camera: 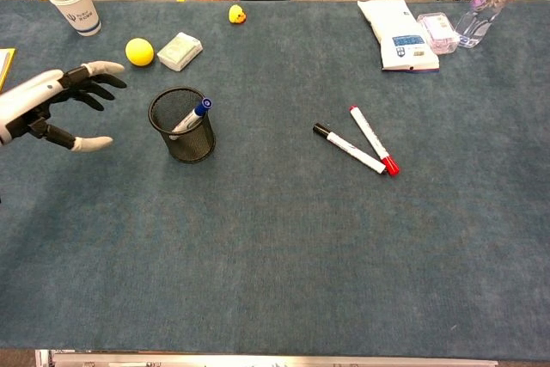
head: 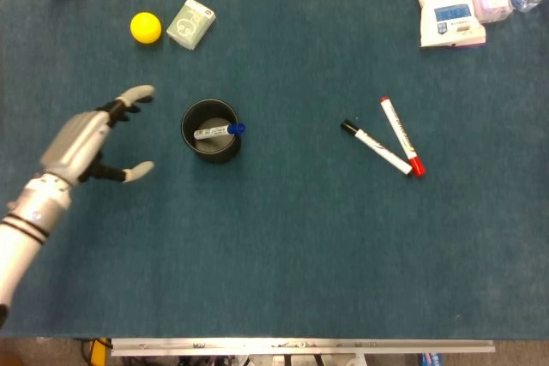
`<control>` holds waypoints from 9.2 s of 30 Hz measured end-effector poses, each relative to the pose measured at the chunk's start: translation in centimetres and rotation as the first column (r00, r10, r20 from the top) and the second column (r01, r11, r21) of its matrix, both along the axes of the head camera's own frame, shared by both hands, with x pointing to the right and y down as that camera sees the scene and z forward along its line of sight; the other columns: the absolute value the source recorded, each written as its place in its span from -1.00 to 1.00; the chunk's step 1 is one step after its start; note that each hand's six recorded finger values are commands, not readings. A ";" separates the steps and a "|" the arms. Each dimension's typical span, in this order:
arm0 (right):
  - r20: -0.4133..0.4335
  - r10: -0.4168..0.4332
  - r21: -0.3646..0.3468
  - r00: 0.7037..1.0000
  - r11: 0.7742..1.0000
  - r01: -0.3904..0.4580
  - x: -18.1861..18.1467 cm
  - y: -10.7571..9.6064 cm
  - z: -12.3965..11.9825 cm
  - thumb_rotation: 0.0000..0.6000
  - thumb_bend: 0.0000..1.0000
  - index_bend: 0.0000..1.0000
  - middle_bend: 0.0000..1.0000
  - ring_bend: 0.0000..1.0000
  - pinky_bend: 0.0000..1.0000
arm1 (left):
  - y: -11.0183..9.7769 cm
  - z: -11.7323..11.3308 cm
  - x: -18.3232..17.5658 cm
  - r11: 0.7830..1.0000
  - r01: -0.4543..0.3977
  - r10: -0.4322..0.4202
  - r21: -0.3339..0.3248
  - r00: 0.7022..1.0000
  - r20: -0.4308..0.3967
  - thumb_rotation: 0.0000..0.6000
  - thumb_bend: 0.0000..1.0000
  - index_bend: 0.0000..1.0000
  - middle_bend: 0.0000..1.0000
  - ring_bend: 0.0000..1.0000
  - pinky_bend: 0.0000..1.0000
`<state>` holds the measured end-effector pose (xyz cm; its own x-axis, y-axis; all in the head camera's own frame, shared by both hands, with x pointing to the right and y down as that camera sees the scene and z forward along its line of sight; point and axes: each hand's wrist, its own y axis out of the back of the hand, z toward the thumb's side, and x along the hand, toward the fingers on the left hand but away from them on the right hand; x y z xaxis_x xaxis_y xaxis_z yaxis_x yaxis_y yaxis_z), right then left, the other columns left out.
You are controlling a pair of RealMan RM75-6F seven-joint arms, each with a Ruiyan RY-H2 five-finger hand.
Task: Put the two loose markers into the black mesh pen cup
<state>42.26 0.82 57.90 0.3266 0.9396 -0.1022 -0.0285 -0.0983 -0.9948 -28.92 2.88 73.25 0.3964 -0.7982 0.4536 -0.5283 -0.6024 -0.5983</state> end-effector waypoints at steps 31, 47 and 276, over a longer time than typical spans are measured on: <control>0.011 0.060 -0.013 0.998 0.998 -0.060 2.3 0.9 -0.4 1.00 -0.66 -0.15 -0.33 -0.54 -0.51 | -2.0 4.8 5.9 0.991 -0.042 0.028 -0.124 0.993 -0.111 1.00 -0.56 -0.73 -0.59 -0.58 -0.46; 0.021 0.065 -0.010 0.998 0.998 -0.065 2.8 0.7 -0.5 1.00 -0.66 -0.15 -0.33 -0.54 -0.51 | -2.2 5.6 7.7 0.985 -0.030 0.004 -0.172 0.988 -0.153 1.00 -0.56 -0.55 -0.45 -0.52 -0.45; 0.491 -0.234 -0.324 0.839 0.845 0.426 -16.2 -2.2 7.4 1.00 -0.71 -0.14 -0.54 -0.84 -0.81 | -1.9 -0.9 11.8 0.985 -0.170 0.166 -0.010 0.970 -0.175 1.00 -0.57 -0.29 -0.20 -0.30 -0.38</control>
